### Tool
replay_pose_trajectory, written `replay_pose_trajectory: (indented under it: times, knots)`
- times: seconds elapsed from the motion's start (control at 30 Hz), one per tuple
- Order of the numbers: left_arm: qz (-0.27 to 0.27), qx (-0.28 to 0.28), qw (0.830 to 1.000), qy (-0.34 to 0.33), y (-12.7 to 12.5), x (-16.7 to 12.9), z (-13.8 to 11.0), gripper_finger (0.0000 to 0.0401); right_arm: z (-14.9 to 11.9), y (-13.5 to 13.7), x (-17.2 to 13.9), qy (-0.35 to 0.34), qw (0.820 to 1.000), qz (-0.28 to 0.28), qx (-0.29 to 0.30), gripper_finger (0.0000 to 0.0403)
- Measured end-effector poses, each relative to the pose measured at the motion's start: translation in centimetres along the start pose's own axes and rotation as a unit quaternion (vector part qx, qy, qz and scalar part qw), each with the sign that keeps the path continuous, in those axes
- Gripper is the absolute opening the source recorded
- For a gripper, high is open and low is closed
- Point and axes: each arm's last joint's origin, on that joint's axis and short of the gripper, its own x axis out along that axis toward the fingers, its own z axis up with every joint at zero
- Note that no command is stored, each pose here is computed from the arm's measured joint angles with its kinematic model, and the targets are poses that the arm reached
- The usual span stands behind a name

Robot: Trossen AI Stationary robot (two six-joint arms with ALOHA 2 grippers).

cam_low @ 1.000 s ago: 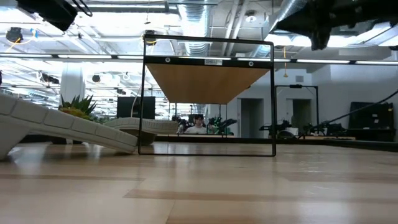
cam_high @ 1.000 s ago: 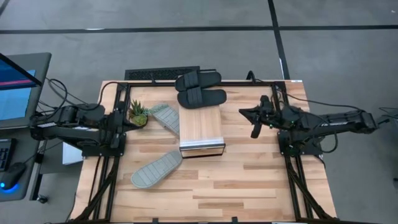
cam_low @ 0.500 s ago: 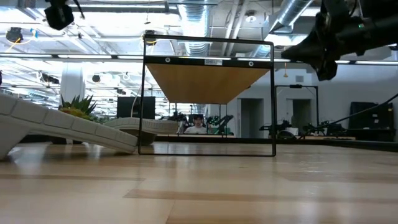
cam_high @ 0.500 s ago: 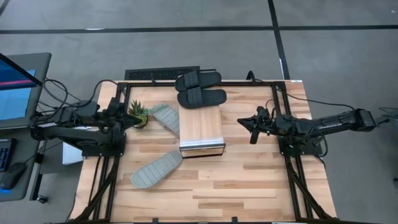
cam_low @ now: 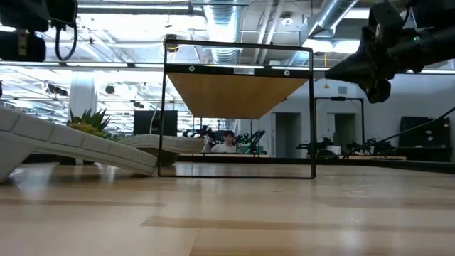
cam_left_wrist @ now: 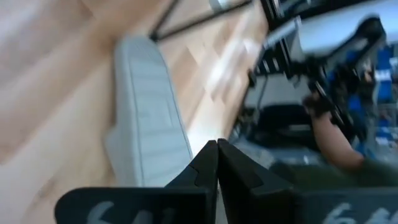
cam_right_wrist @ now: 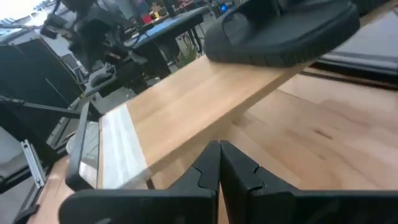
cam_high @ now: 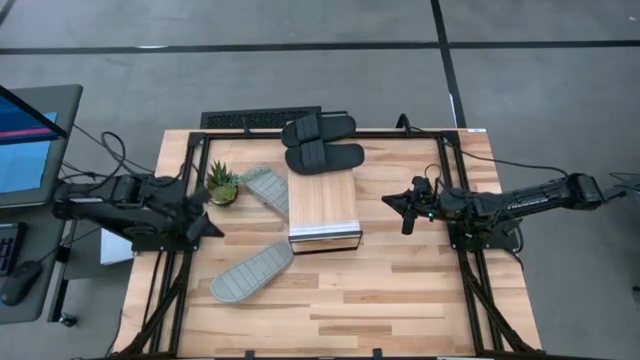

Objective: Pick and place slides into the shelf
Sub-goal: Put the bottom gray slide on the shelf

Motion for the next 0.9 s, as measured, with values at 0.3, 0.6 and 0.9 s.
replay_pose_trajectory:
  times: [0.3,0.6,0.9]
  knots:
    - [-0.003,0.037,0.998,0.052,-0.6,0.6,-1.2,0.0,-1.2,0.3,-0.3,0.023,1.0,0.018,0.012,0.0]
    - [0.014,0.073,0.995,0.069,-1.4,1.8,-2.0,0.0,-1.2,0.3,-0.3,0.024,0.999,0.02,0.011,0.0]
    - [0.039,0.102,0.976,0.189,-1.9,3.8,-3.6,0.0,-1.2,0.3,-0.3,0.024,0.999,0.02,0.011,0.0]
